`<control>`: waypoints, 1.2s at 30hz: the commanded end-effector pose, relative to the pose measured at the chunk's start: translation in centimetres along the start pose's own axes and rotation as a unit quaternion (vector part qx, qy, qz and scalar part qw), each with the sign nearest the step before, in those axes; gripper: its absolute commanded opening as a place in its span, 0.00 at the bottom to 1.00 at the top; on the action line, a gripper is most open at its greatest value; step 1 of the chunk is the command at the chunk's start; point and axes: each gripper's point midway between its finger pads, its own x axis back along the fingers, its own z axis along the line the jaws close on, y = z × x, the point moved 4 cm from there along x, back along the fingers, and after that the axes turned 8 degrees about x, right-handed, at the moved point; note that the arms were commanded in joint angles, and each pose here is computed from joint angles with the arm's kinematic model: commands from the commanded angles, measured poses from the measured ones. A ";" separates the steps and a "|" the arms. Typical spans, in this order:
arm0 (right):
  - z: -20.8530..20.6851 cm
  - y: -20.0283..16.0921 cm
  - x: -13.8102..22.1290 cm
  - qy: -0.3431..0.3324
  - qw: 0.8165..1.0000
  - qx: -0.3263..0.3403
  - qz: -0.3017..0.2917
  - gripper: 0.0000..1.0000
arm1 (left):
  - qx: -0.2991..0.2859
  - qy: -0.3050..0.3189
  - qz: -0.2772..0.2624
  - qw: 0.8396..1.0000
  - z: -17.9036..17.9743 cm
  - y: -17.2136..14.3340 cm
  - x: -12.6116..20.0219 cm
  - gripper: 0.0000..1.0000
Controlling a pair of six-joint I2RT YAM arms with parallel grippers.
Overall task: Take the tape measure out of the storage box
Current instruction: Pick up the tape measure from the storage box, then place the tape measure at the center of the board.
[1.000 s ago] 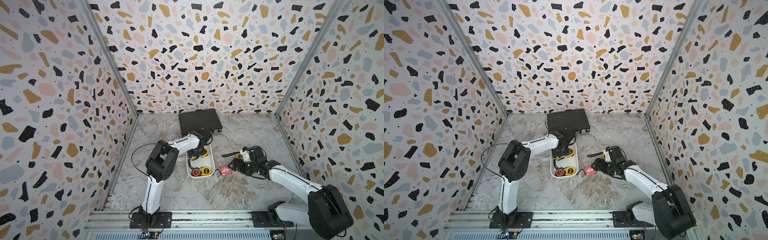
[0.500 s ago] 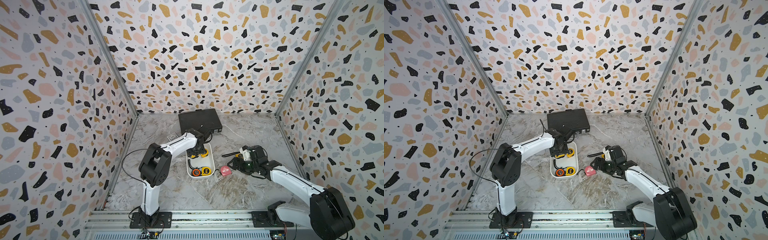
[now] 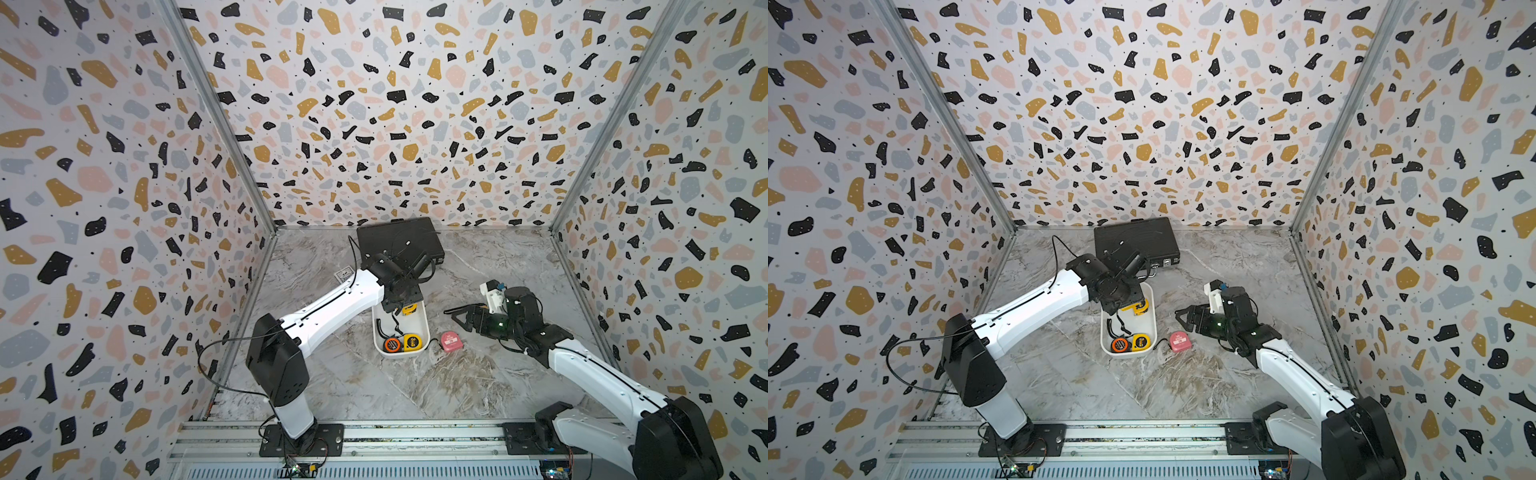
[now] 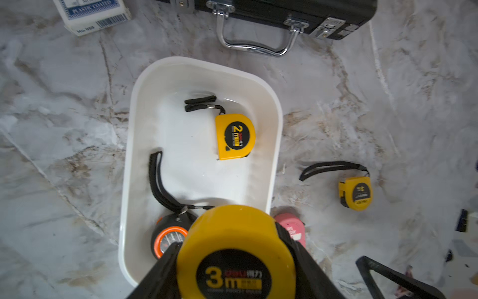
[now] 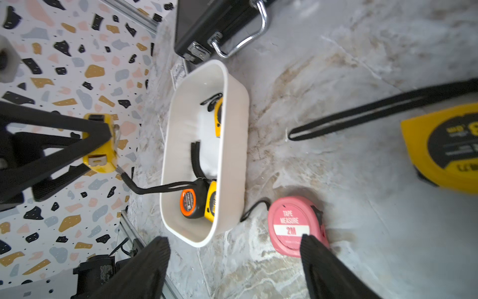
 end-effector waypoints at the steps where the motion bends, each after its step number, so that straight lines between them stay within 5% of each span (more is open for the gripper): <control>1: 2.7 2.1 0.9 0.041 0.996 0.041 -0.060 0.85 | 0.045 -0.074 0.016 0.996 -3.1 -0.3 2.3 0.00; 13: 5.2 3.9 2.6 0.082 0.981 0.090 -0.153 0.86 | 0.089 -0.174 0.085 0.977 -10.1 -2.4 2.1 0.00; 26: 4.2 4.0 2.5 0.059 0.978 0.091 -0.177 0.83 | 0.093 -0.201 0.134 0.966 -11.7 -5.1 3.3 0.00; 36: 4.1 4.1 1.8 0.066 0.980 0.082 -0.171 0.40 | 0.104 -0.213 0.158 0.958 -11.5 -6.2 3.3 0.00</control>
